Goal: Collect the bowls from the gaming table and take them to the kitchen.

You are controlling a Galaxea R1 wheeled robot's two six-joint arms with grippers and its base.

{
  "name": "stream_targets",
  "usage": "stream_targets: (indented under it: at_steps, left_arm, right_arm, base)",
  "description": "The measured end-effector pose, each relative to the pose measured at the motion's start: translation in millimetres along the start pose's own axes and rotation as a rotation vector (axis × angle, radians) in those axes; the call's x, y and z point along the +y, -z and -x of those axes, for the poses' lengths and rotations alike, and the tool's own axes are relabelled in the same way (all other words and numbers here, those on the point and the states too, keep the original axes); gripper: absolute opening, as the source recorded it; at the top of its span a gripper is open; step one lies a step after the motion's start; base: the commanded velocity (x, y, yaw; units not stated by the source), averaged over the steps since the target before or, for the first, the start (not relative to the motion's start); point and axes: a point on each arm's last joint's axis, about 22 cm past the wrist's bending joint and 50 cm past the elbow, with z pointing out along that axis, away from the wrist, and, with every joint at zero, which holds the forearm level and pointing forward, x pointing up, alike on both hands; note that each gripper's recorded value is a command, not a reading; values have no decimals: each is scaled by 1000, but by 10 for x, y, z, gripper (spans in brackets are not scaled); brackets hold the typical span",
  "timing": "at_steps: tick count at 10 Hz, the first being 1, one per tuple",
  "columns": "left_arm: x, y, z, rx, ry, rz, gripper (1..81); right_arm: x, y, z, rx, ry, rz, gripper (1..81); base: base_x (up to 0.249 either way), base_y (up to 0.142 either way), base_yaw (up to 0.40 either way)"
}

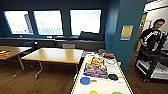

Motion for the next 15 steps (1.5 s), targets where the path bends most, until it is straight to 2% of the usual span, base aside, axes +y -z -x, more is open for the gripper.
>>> stream_targets:
  at_steps: [1, 3, 4, 6, 7, 9, 12, 13, 14, 15]
  left_arm:
    - [0, 0, 1, 0, 0, 0, 811]
    - [4, -1, 0, 0, 0, 0, 811]
    - [12, -3, 17, -3, 1, 1, 811]
    - [101, -29, 159, -37, 12, 12, 811]
    - [122, -36, 274, -63, 19, 15, 811]
    - [135, -38, 486, -111, 34, 16, 811]
    - [193, -55, 702, -172, 54, 23, 811]
    - [222, -47, 805, -194, 61, 26, 811]
    - [234, -46, 833, -203, 63, 27, 811]
    - [231, -55, 811, -198, 63, 27, 811]
  right_arm:
    - [83, 137, -102, 28, -6, -18, 811]
    - [610, 592, -132, 69, -21, 12, 811]
    - [761, 809, -67, 75, -37, 15, 811]
    - [711, 1141, 25, 73, -78, -30, 811]
    - [784, 1359, 43, 72, -97, -32, 811]
    - [1153, 1936, 69, 68, -128, 12, 811]
    - [1128, 2561, -32, 64, -191, -2, 811]
    - [1230, 2802, -102, 70, -203, 19, 811]
    - [1339, 3030, -227, 92, -210, 43, 811]
    - [1396, 3223, -369, 116, -231, 56, 811]
  base:
    - [0, 0, 0]
    - [0, 0, 0]
    - [0, 0, 0]
    - [0, 0, 0]
    - [0, 0, 0]
    - [0, 0, 0]
    - [0, 0, 0]
    - [0, 0, 0]
    - [0, 0, 0]
    - [0, 0, 0]
